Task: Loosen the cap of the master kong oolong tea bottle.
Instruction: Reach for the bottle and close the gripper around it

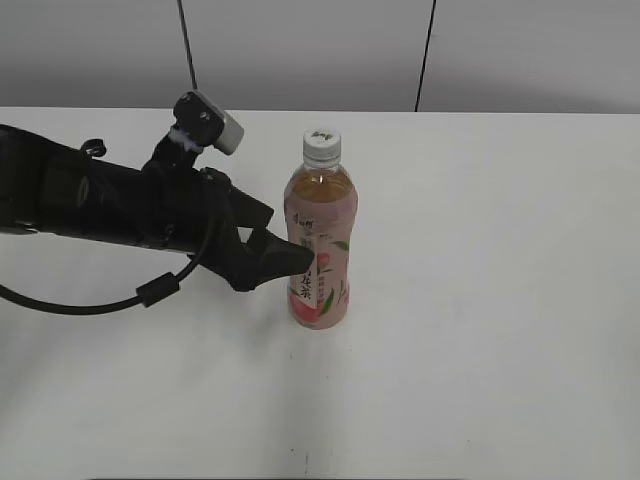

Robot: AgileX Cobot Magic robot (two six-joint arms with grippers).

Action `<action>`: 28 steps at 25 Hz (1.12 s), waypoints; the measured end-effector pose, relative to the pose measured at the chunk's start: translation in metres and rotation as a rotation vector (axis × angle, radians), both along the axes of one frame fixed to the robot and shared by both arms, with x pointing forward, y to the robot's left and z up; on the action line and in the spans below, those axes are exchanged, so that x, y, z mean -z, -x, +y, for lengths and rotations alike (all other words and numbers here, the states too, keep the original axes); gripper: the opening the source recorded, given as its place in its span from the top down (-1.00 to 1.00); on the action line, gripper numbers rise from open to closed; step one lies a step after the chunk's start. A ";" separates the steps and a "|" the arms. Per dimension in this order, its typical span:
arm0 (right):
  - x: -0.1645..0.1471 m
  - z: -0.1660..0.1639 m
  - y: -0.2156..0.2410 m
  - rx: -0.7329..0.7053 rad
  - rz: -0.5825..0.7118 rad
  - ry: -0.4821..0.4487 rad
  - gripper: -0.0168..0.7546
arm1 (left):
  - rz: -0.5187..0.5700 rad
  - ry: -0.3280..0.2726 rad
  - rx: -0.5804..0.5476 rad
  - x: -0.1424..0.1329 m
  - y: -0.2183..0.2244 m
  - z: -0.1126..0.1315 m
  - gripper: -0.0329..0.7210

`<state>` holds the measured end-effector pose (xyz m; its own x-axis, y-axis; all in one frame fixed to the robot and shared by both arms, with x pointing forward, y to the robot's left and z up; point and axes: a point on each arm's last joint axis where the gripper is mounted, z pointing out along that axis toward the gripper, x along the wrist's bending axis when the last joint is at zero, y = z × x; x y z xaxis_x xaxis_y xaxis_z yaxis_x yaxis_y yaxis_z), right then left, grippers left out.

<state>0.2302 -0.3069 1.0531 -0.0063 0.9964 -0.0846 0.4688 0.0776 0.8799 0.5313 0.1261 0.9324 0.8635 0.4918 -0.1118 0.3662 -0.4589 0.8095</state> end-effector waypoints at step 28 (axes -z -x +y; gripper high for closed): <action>0.000 0.000 0.000 0.000 0.000 0.001 -0.28 | 0.313 -0.347 -0.374 0.002 0.005 0.051 -0.33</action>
<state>0.2302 -0.3069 1.0531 -0.0067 0.9963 -0.0854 0.4688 0.0786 0.8798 0.5260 0.1775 0.9302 0.5764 0.8095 -0.1116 0.7508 -0.4708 0.4633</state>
